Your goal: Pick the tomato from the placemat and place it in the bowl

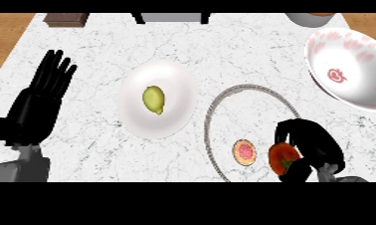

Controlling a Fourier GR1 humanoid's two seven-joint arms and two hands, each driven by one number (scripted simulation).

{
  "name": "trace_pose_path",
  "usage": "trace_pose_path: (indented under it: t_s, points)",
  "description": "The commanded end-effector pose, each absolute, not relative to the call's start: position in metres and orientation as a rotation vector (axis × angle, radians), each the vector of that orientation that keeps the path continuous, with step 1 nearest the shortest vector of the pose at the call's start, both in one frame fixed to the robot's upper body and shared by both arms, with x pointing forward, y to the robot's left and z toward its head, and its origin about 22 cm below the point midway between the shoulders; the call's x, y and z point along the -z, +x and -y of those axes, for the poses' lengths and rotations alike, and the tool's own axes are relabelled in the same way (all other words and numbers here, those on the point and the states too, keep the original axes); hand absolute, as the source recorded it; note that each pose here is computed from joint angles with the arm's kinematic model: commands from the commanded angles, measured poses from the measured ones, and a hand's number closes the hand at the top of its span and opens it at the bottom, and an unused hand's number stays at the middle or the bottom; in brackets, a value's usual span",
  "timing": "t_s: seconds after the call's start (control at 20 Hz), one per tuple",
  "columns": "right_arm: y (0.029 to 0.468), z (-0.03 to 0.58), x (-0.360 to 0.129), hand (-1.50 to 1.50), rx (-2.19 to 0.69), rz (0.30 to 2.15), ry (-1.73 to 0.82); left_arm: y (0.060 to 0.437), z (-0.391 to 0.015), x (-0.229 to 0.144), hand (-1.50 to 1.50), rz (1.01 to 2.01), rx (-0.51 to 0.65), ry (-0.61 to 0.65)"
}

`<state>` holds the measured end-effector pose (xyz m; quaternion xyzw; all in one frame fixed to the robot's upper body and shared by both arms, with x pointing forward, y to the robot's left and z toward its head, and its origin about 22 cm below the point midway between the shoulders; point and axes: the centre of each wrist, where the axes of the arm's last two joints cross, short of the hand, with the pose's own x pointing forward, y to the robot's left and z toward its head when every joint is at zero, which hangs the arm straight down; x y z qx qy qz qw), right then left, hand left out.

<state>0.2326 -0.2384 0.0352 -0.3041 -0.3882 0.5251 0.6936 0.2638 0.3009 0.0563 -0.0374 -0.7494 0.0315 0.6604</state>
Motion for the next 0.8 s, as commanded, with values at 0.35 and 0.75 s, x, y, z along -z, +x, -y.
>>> trace_pose_path:
  t_s: [0.35,0.75]
  points:
    - [0.215,0.296,-0.071,1.5,-1.636,1.143,-0.53,0.266,-0.292,-0.065,0.0,1.688,-0.071,-0.081]
    - [0.205,0.355,-0.13,1.5,-1.393,1.408,-0.792,0.268,-0.284,-0.065,0.0,1.699,-0.072,-0.067]
